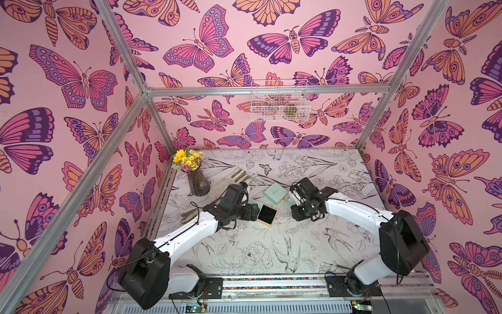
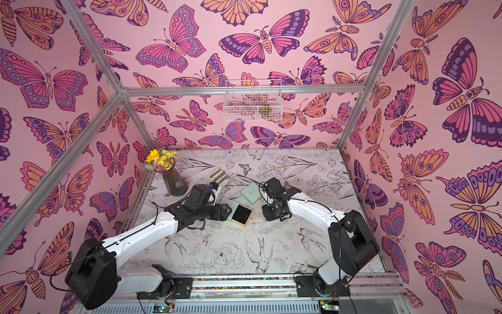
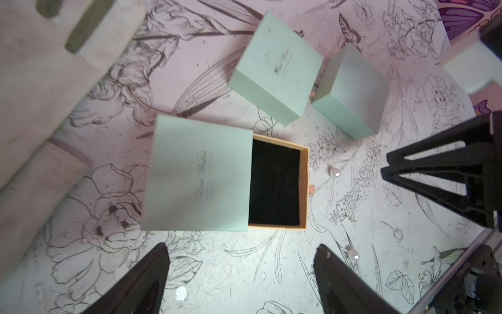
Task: Place the earrings into the drawer-style jewelry box
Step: Pick up the earring from the center of the board.
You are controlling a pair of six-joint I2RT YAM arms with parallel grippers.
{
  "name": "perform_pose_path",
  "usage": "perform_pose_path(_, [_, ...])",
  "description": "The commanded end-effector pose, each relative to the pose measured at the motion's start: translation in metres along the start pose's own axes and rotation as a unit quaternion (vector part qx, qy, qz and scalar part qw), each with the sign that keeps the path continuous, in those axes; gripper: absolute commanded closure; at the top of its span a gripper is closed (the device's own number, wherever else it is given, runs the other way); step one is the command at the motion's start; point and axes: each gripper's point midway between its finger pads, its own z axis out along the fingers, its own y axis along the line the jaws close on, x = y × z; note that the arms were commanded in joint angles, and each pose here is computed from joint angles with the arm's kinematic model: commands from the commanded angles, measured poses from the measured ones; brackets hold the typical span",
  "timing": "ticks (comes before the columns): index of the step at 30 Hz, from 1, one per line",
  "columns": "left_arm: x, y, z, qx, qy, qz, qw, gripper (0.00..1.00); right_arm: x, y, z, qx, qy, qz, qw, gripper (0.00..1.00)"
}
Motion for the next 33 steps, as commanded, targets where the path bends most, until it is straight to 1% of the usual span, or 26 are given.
perform_pose_path(1, [0.002,-0.010,-0.002,0.033,-0.030,-0.032,0.999,0.16,0.003,0.000,0.010,0.017,0.030,-0.023,0.999,0.71])
perform_pose_path(4, [0.010,-0.013,-0.001,0.045,-0.032,-0.038,0.998,0.16,-0.001,0.012,0.020,-0.012,0.040,-0.031,0.999,0.71])
perform_pose_path(7, [0.015,-0.012,0.000,0.044,-0.029,-0.036,0.998,0.16,-0.006,0.023,0.028,-0.042,0.038,-0.037,0.998,0.71])
perform_pose_path(12, [0.016,-0.012,0.001,0.043,-0.026,-0.029,0.998,0.17,-0.017,0.024,0.033,-0.039,0.034,-0.039,0.998,0.70])
perform_pose_path(15, [0.017,-0.013,0.002,0.047,-0.023,-0.026,0.998,0.17,-0.021,0.026,0.037,-0.043,0.034,-0.039,0.998,0.68])
perform_pose_path(23, [0.020,-0.016,0.005,0.054,-0.013,-0.010,0.998,0.18,-0.020,0.028,0.053,-0.046,0.062,-0.040,0.996,0.67])
perform_pose_path(27, [0.018,-0.025,0.005,0.073,-0.006,0.006,0.997,0.18,-0.023,0.028,0.055,-0.045,0.060,-0.034,0.997,0.67])
perform_pose_path(33, [0.013,-0.027,0.003,0.073,-0.012,0.008,0.997,0.18,-0.013,0.024,0.059,-0.038,0.076,-0.028,0.996,0.67])
